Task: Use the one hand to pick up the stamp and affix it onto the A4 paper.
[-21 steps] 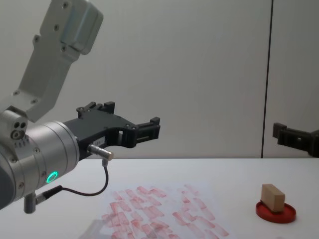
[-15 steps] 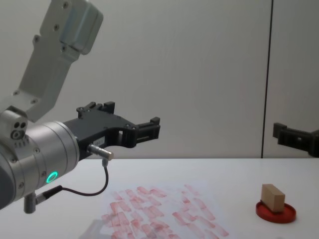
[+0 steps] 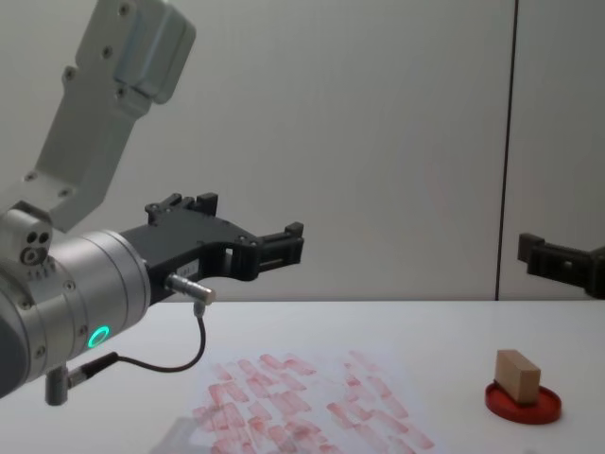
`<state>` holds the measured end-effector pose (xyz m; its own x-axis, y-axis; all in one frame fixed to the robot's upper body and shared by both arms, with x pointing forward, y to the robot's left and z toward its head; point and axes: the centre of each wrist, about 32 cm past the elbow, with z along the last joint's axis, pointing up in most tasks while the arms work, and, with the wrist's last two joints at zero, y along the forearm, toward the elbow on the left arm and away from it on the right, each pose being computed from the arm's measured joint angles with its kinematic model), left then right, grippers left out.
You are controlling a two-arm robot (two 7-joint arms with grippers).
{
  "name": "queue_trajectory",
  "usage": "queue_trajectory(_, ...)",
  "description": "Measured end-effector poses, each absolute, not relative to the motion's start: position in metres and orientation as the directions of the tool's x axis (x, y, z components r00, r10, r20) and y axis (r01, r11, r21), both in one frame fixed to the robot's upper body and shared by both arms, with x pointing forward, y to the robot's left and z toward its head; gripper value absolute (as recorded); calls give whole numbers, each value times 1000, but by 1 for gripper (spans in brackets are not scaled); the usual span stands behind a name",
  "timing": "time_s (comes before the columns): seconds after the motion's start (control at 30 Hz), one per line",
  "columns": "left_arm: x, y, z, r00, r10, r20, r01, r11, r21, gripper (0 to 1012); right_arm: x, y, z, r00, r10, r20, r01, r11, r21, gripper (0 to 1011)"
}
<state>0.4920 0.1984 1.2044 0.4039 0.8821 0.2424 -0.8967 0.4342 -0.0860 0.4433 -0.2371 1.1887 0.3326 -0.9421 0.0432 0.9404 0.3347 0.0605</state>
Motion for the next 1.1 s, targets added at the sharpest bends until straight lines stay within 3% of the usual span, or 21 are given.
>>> queue_trajectory(0.53, 492, 198, 1204, 404, 882, 242, -897, 434, -86, 993, 445, -224, 1190, 306, -952, 18, 952, 307, 19, 1001)
queue_trajectory(1.1, 492, 198, 1204, 404, 882, 242, -897, 434, -86, 993, 465, -187, 1189, 195, -980, -48, 968, 200, -152, 1001)
